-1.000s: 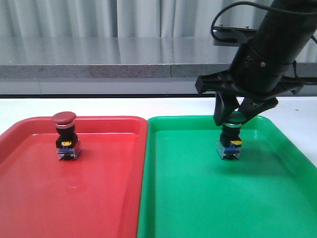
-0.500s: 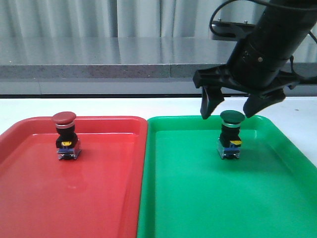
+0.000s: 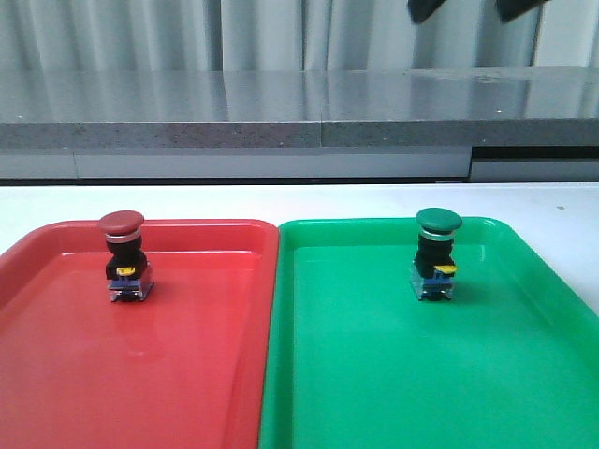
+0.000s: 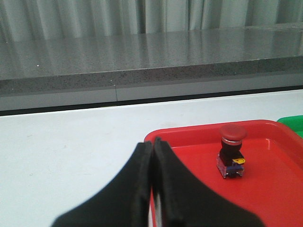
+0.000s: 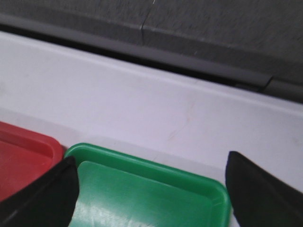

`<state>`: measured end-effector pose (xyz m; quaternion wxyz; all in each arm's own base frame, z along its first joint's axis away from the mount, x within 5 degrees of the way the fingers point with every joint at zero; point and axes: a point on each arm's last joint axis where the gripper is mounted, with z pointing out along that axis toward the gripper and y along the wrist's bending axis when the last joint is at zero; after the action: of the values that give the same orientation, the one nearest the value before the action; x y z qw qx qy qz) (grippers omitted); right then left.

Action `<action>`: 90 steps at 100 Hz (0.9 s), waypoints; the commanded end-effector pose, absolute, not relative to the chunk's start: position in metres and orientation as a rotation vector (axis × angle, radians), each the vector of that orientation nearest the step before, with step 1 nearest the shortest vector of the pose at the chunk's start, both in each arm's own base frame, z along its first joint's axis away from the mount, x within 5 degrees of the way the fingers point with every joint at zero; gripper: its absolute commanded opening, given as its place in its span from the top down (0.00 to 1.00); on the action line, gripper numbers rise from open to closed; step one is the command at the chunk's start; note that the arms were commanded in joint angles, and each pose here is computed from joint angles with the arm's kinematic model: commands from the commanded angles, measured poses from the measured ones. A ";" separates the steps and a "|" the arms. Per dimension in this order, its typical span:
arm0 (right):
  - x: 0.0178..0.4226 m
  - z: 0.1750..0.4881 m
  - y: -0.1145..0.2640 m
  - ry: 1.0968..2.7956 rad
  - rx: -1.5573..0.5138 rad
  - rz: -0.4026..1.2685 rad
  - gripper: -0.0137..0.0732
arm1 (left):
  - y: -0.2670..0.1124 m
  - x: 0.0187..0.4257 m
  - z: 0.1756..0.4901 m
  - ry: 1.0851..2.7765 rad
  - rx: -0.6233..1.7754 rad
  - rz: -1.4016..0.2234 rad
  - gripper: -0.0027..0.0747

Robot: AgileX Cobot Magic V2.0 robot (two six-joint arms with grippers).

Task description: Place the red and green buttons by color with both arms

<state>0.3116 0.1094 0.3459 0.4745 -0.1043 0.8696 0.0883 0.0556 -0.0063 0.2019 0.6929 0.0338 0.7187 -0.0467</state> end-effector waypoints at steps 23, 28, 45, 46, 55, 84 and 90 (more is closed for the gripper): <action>0.238 0.390 0.056 1.914 -0.175 0.136 0.12 | -0.006 0.054 0.202 1.515 0.066 -0.112 0.99; 0.224 0.385 0.050 1.904 -0.168 0.130 0.12 | -0.006 0.054 0.202 1.515 0.066 -0.112 0.99; 0.176 0.367 0.038 1.861 -0.166 0.135 0.12 | -0.006 0.054 0.202 1.515 0.066 -0.112 0.99; 0.174 0.364 0.038 1.867 -0.167 0.134 0.12 | -0.006 0.054 0.202 1.515 0.066 -0.112 0.99; 0.152 0.354 0.032 1.843 -0.167 0.132 0.12 | -0.006 0.054 0.202 1.515 0.066 -0.112 0.99; 0.093 0.331 0.017 1.726 -0.160 0.129 0.50 | -0.006 0.054 0.202 1.515 0.066 -0.112 0.99; 0.086 0.329 0.015 1.703 -0.157 0.131 0.65 | -0.006 0.054 0.202 1.515 0.066 -0.112 0.99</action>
<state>0.0938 0.0178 0.3178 0.6048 -0.0681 0.7913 0.0582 0.0556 -0.0063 0.2019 0.6929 0.0338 0.7187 -0.0467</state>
